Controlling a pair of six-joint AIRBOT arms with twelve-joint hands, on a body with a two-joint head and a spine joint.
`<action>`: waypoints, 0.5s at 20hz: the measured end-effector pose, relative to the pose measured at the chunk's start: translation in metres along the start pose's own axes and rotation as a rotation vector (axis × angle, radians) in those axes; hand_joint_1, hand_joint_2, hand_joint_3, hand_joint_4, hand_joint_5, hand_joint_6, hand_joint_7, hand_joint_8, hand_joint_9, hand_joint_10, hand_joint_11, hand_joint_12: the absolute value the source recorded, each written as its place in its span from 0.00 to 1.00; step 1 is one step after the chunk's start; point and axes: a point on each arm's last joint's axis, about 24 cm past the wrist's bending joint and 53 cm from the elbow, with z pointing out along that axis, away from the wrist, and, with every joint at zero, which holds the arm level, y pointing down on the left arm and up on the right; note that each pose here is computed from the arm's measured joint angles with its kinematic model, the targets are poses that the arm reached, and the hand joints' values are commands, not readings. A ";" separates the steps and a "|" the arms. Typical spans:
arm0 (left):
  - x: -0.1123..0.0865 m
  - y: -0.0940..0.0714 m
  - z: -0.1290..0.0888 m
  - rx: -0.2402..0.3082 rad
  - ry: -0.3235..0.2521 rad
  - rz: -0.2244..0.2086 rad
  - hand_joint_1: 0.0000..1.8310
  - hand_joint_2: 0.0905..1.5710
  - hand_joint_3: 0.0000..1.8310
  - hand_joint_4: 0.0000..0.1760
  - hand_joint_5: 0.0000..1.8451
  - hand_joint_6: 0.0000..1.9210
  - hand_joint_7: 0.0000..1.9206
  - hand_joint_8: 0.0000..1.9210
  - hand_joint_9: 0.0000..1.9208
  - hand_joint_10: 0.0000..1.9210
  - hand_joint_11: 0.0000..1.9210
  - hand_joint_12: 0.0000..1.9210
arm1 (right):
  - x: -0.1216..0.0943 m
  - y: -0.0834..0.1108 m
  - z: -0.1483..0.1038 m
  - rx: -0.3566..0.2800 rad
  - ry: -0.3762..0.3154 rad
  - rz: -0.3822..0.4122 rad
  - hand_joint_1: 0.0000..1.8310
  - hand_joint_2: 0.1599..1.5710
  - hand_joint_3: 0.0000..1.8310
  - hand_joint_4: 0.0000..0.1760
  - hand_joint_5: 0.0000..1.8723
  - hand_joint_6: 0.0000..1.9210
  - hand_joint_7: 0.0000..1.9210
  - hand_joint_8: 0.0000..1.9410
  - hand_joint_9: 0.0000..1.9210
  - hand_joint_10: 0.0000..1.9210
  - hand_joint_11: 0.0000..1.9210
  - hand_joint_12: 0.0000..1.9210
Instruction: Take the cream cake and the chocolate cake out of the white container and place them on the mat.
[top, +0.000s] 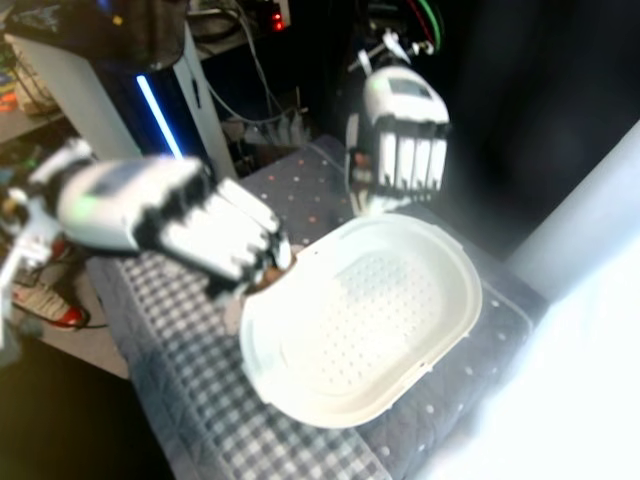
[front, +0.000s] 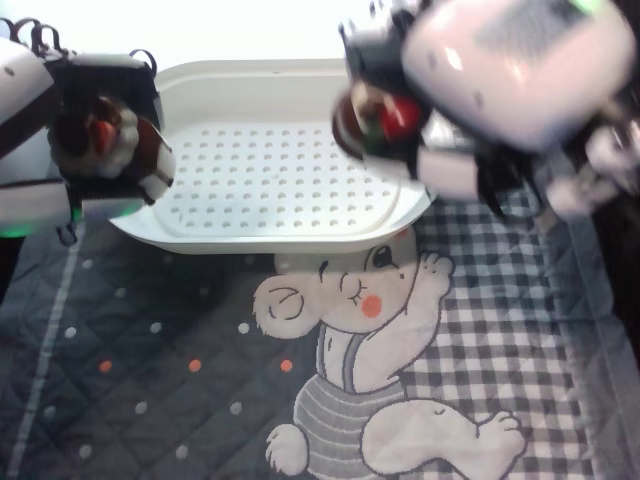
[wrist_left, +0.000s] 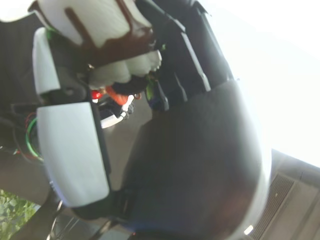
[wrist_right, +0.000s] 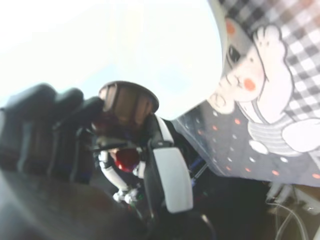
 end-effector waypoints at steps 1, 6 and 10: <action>0.002 -0.004 -0.003 0.007 0.006 -0.003 0.73 0.73 0.00 0.00 0.41 0.61 0.44 0.61 0.45 0.70 0.37 0.69 | 0.006 0.001 -0.008 0.008 0.022 0.005 0.68 0.70 0.00 0.00 0.48 0.49 0.49 0.67 0.30 0.79 0.19 0.99; 0.036 -0.028 -0.036 0.026 0.101 -0.025 0.73 0.73 0.00 0.00 0.41 0.62 0.42 0.61 0.49 0.66 0.42 0.66 | 0.019 0.011 -0.034 0.019 0.052 0.062 0.69 0.68 0.00 0.00 0.49 0.49 0.54 0.59 0.37 0.76 0.24 0.92; 0.055 -0.027 -0.046 0.003 0.159 -0.059 0.73 0.76 0.00 0.00 0.35 0.66 0.40 0.66 0.47 0.72 0.41 0.67 | 0.049 0.011 -0.051 0.039 0.140 0.176 0.69 0.69 0.00 0.00 0.48 0.47 0.53 0.62 0.40 0.71 0.30 0.90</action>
